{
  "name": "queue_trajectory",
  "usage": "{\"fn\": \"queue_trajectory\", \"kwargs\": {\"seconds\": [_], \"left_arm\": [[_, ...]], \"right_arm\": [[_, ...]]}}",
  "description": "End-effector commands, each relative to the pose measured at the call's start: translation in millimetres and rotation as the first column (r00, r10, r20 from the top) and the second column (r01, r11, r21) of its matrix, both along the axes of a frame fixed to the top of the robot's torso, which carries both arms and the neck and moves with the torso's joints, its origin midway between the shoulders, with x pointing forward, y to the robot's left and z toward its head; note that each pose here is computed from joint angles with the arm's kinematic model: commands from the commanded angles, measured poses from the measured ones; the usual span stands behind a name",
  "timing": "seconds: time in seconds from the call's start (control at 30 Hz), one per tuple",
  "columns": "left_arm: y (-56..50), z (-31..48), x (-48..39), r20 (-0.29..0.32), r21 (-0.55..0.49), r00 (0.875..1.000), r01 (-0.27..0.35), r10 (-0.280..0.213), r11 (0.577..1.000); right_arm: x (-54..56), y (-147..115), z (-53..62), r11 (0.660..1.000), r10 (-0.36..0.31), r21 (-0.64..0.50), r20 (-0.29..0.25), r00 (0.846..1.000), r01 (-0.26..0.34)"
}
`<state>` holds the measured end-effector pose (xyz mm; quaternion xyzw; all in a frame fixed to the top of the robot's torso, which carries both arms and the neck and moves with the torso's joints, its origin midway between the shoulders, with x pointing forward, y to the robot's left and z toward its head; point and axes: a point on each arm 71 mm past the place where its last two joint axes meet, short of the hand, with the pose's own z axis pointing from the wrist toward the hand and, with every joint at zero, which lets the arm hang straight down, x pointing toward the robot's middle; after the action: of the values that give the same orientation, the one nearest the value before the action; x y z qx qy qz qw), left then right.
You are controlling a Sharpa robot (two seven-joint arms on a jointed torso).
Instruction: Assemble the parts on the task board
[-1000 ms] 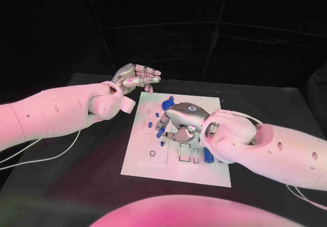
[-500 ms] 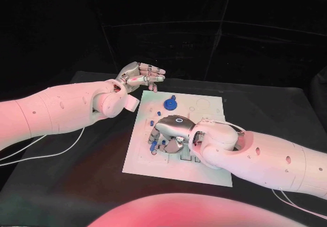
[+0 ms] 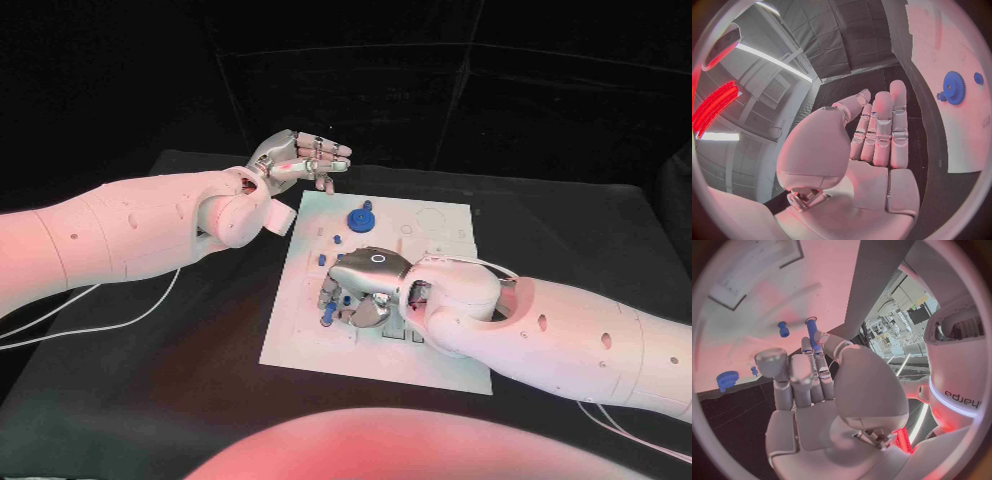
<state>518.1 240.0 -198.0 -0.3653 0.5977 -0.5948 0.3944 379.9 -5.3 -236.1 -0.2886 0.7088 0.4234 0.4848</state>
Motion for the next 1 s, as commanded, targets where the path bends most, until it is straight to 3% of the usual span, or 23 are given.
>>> {"fn": "queue_trajectory", "kwargs": {"seconds": [0.03, 0.43, 1.0], "left_arm": [[-1.4, 1.5, 0.2, 0.001, -0.01, 1.0, 0.011, -0.011, 1.0], [-1.0, 1.5, 0.1, 0.001, -0.01, 1.0, 0.01, -0.01, 1.0], [-0.6, 1.5, -0.2, -0.001, -0.01, 1.0, 0.011, -0.011, 1.0]], "right_arm": [[-1.7, 2, -1.2, 0.999, 0.017, -0.035, 0.007, 1.0, -0.017], [-2.3, 6, -2.5, 0.999, 0.026, -0.047, 0.046, 0.999, -0.024], [-11.9, 14, -6.4, 0.995, 0.078, -0.065, 0.086, 0.993, -0.073]]}}
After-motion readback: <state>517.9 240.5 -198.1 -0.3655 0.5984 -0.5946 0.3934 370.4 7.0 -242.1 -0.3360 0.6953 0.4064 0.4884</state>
